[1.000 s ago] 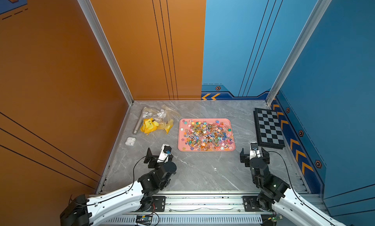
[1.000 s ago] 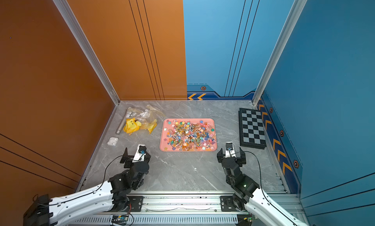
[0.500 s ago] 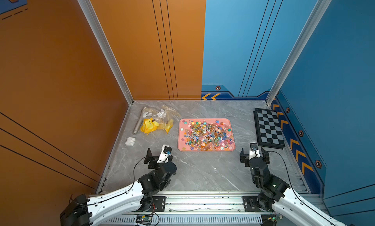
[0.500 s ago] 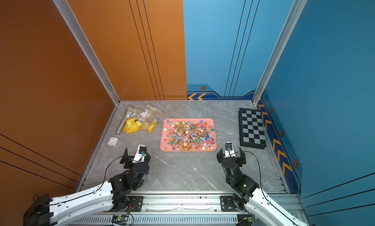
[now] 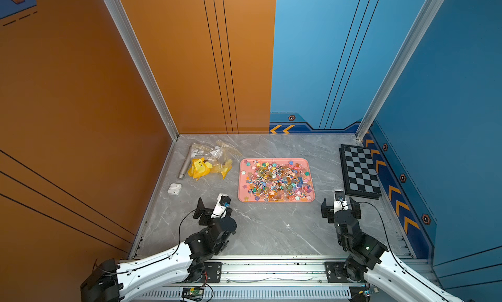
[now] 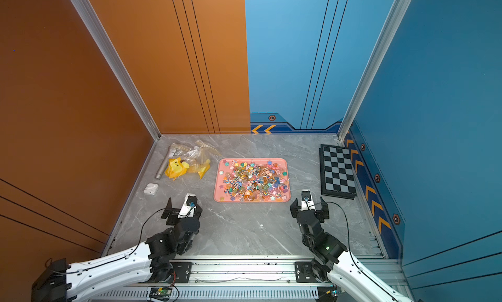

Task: Pour candies out of the ziploc bag
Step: Reset both arms

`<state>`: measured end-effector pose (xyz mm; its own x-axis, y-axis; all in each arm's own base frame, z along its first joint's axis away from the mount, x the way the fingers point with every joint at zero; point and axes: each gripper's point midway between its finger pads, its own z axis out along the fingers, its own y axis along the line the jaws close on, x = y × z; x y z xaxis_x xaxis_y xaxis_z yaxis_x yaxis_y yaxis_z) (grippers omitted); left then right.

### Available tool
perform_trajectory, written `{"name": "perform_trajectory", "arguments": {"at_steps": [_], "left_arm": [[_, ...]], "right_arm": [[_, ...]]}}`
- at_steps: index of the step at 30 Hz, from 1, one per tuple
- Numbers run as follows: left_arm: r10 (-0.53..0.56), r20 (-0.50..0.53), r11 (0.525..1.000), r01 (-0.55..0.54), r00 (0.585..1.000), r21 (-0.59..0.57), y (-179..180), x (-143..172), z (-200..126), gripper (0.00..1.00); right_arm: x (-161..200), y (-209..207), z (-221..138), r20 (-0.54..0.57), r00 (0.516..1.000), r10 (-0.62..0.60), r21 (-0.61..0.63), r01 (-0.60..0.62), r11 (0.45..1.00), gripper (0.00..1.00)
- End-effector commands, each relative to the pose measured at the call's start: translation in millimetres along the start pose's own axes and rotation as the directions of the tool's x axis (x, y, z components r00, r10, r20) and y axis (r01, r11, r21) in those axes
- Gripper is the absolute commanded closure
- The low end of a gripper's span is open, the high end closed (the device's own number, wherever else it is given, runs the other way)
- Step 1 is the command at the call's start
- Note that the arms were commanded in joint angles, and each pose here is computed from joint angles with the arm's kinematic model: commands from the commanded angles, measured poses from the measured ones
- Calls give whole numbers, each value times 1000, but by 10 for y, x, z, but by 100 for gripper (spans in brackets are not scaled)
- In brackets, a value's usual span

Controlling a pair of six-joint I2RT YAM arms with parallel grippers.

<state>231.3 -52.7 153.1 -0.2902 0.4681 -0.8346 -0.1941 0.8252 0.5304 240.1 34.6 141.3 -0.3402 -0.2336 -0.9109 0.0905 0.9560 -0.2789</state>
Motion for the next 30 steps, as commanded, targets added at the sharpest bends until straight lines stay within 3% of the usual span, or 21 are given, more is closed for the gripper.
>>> {"name": "perform_trajectory", "arguments": {"at_steps": [1, 30], "left_arm": [[0, 8, 1000, 1, 1000, -10, 11, 12, -9, 2], [-45, -26, 998, 46, 999, 42, 42, 86, 52, 2]], "right_arm": [[57, -52, 5, -10, 1000, 6, 24, -6, 1000, 0], [62, -126, 80, -12, 998, 68, 30, -67, 997, 0]]}}
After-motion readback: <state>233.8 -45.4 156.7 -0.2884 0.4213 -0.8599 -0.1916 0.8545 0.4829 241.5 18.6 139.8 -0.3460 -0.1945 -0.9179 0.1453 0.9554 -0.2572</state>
